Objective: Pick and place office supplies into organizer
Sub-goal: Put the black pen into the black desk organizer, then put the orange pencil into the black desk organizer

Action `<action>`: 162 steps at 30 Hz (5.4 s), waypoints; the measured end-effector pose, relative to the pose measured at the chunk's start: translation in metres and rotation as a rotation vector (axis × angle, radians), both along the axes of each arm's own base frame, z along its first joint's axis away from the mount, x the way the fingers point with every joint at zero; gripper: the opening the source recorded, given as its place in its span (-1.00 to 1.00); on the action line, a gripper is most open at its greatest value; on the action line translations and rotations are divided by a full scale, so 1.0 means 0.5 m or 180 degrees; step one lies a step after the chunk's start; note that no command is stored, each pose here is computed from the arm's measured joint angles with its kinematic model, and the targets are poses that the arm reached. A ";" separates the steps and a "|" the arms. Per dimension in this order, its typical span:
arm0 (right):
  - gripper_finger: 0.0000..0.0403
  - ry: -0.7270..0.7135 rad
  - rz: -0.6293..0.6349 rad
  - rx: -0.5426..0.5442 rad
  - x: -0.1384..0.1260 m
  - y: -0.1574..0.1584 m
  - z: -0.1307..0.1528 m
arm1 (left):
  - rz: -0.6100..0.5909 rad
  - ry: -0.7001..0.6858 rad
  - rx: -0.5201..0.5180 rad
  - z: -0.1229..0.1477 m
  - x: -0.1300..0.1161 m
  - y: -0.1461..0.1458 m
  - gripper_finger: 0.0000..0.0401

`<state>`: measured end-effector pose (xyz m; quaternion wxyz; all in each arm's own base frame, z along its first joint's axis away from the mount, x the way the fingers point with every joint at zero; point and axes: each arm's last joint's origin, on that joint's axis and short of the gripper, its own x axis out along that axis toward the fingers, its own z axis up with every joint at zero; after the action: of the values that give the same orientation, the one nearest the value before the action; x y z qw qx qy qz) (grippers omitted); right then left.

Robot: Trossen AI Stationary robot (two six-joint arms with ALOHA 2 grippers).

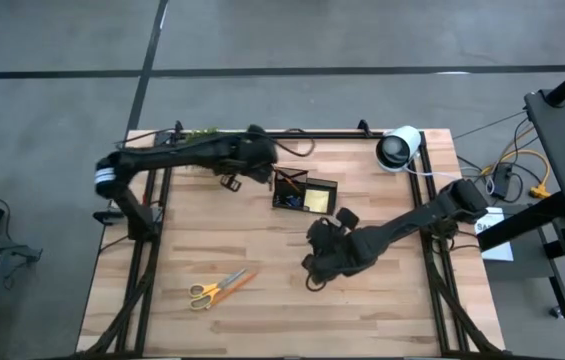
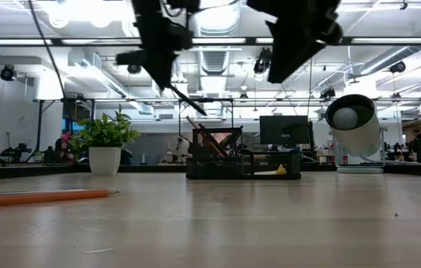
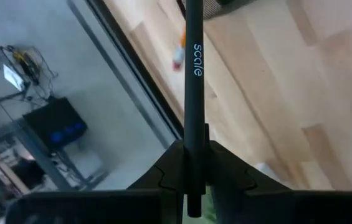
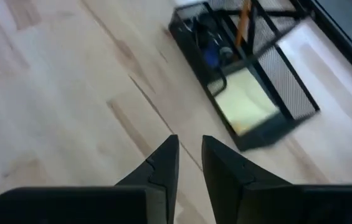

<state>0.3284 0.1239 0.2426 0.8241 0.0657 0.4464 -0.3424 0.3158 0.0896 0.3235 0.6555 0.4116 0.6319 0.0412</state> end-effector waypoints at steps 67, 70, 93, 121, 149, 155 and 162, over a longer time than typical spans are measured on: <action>-0.96 -0.0154 0.3515 0.1039 0.336 -0.055 -0.247 | 0.3054 -0.1731 -0.3607 -0.297 -0.259 -0.609 -0.99; -0.96 -0.0103 0.3517 0.1057 0.331 -0.058 -0.255 | 0.3033 -0.1722 -0.3624 -0.296 -0.262 -0.612 -0.99; -0.86 -0.0009 0.3520 0.1052 0.334 -0.075 -0.248 | 0.3003 -0.1683 -0.3571 -0.289 -0.275 -0.606 -1.00; -0.20 0.0151 0.0072 0.1250 0.294 -0.196 -0.178 | 0.3303 -0.2297 -0.2540 -0.218 -0.382 -0.449 -0.81; -0.92 0.1109 0.1566 0.0776 0.216 -0.027 -0.249 | 0.2973 -0.2298 -0.2716 -0.239 -0.419 -0.400 -0.81; -0.77 0.0952 0.1371 0.0659 0.210 -0.031 -0.211 | 0.2820 -0.2288 -0.2810 -0.242 -0.409 -0.413 -0.81; -0.56 0.0595 0.1200 0.0775 0.189 -0.030 -0.133 | 0.2723 -0.2483 -0.2883 -0.238 -0.394 -0.414 -0.81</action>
<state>0.4228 0.1090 0.1759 0.8145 0.0481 0.5631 -0.1308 0.1188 -0.1176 0.2047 0.8651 -0.2268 0.4131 0.1718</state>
